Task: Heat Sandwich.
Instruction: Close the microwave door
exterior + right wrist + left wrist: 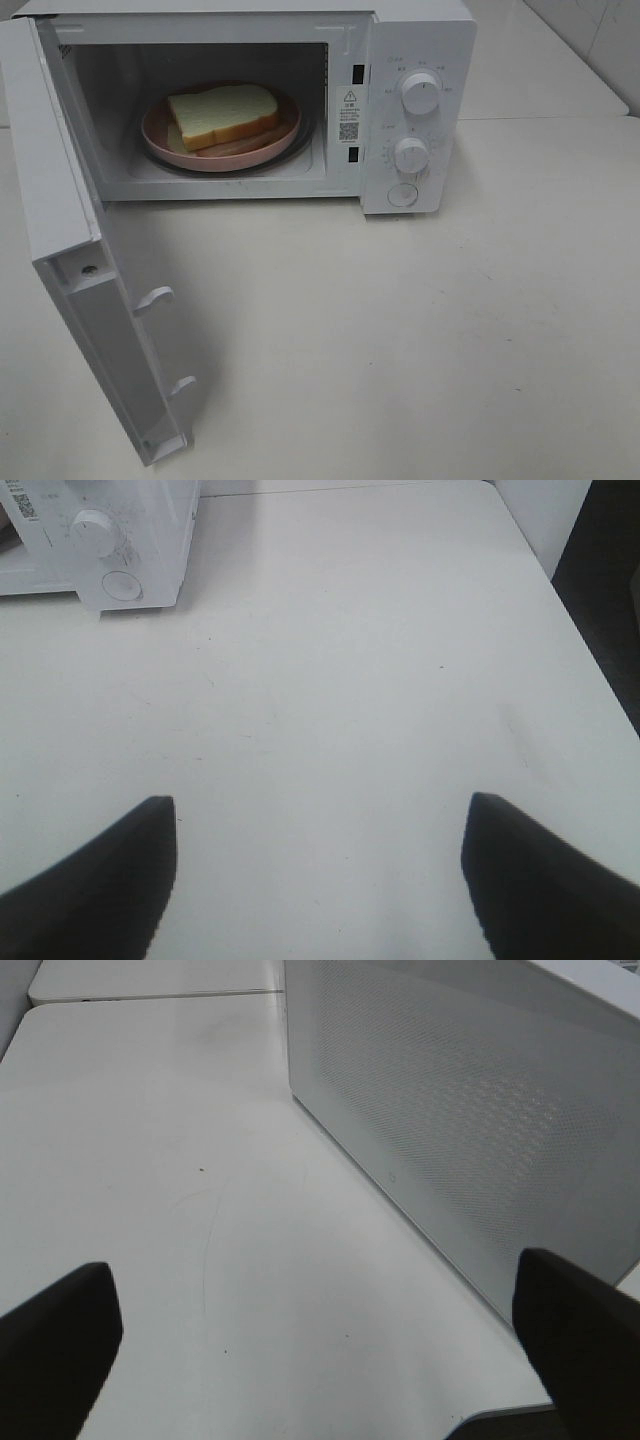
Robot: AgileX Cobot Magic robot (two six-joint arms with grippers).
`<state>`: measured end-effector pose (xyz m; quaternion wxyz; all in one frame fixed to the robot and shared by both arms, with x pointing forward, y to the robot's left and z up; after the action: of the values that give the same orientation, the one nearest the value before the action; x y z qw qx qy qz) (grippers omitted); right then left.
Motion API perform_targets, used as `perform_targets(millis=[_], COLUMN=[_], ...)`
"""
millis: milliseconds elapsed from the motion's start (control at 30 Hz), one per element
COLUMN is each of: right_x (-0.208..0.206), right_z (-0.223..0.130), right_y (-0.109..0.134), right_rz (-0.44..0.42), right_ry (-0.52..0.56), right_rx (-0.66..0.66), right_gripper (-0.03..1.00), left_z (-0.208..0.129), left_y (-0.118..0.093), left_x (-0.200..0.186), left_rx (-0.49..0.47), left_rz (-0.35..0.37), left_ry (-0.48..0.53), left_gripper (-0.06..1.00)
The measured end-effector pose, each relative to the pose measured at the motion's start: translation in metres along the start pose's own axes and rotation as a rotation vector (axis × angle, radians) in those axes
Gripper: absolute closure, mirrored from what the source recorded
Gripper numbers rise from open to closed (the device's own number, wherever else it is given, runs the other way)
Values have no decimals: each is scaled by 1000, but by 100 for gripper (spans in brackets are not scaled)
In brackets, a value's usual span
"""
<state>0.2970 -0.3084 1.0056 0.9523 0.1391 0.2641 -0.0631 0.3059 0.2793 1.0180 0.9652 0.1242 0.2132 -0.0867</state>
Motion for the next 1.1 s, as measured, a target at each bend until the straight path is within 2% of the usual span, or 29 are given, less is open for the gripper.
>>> perform_targets(millis=[900,1033,1100], right_x=[0,0,0], right_z=[0,0,0], right_y=[0,0,0], right_rz=[0,0,0], right_ry=[0,0,0], right_rx=[0,0,0], right_gripper=[20,20,20], left_z=[1,4,10], left_y=[-1,1,5], left_x=[0,-1,2], left_rx=[-17,-15,-15], left_rz=[-7,3,5], left_ry=[-6,-1,20], left_gripper=[-5,-3,3])
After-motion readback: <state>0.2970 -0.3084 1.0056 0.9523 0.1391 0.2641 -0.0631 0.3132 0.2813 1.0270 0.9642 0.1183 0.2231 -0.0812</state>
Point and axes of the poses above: a point on each arm's last joint axis where the gripper is mounted, x pointing out along that axis toward the gripper, y along the wrist's bending axis when the last joint is at zero, z = x × y, the point moved 8 cm from there along x, pointing out along that axis toward the gripper, and after that the axes turned 14 degrees about x, right-handed, at the moved point
